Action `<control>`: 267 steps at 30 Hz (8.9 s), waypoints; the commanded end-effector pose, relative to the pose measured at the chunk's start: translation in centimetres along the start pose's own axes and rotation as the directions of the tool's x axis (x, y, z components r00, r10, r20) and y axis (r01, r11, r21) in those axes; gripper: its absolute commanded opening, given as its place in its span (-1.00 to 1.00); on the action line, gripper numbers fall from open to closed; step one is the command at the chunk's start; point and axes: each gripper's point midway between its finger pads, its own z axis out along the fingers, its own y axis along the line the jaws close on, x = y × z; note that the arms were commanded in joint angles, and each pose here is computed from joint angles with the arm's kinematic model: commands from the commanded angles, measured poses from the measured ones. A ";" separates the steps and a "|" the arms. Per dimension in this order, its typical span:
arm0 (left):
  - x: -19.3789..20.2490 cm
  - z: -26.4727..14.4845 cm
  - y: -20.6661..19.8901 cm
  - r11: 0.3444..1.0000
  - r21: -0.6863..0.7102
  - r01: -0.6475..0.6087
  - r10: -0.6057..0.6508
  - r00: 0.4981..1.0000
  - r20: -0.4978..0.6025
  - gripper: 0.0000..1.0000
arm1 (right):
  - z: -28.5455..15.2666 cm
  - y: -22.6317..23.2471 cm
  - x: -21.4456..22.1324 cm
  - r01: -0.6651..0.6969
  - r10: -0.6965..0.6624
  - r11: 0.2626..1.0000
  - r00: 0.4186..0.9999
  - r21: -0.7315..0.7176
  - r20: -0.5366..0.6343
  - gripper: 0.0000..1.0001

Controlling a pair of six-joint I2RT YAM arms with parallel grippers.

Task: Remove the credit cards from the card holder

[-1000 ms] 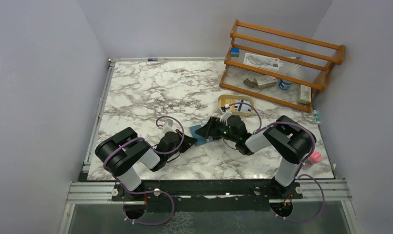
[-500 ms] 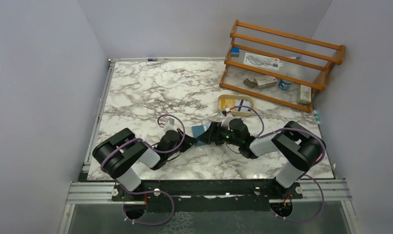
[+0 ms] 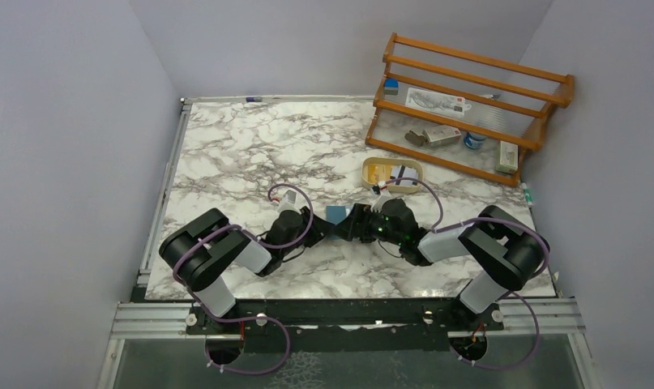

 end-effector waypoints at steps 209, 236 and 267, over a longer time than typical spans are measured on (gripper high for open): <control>-0.4 -4.9 -2.3 0.933 0.318 -0.168 0.202 0.977 -0.075 -1.00 | -2.7 7.4 -1.3 -0.027 -0.143 0.843 0.951 -0.538 -0.273 0.63; -0.2 -4.2 -2.2 0.932 0.323 -0.163 0.207 0.972 -0.107 -1.00 | -2.8 2.1 -1.8 -0.041 -0.076 0.920 0.957 -0.390 -0.279 -0.95; 1.4 -4.4 -0.6 0.939 0.316 -0.134 0.200 0.962 -0.185 -1.00 | -2.7 -10.4 -20.0 -0.107 0.104 0.965 0.994 0.239 0.026 -0.99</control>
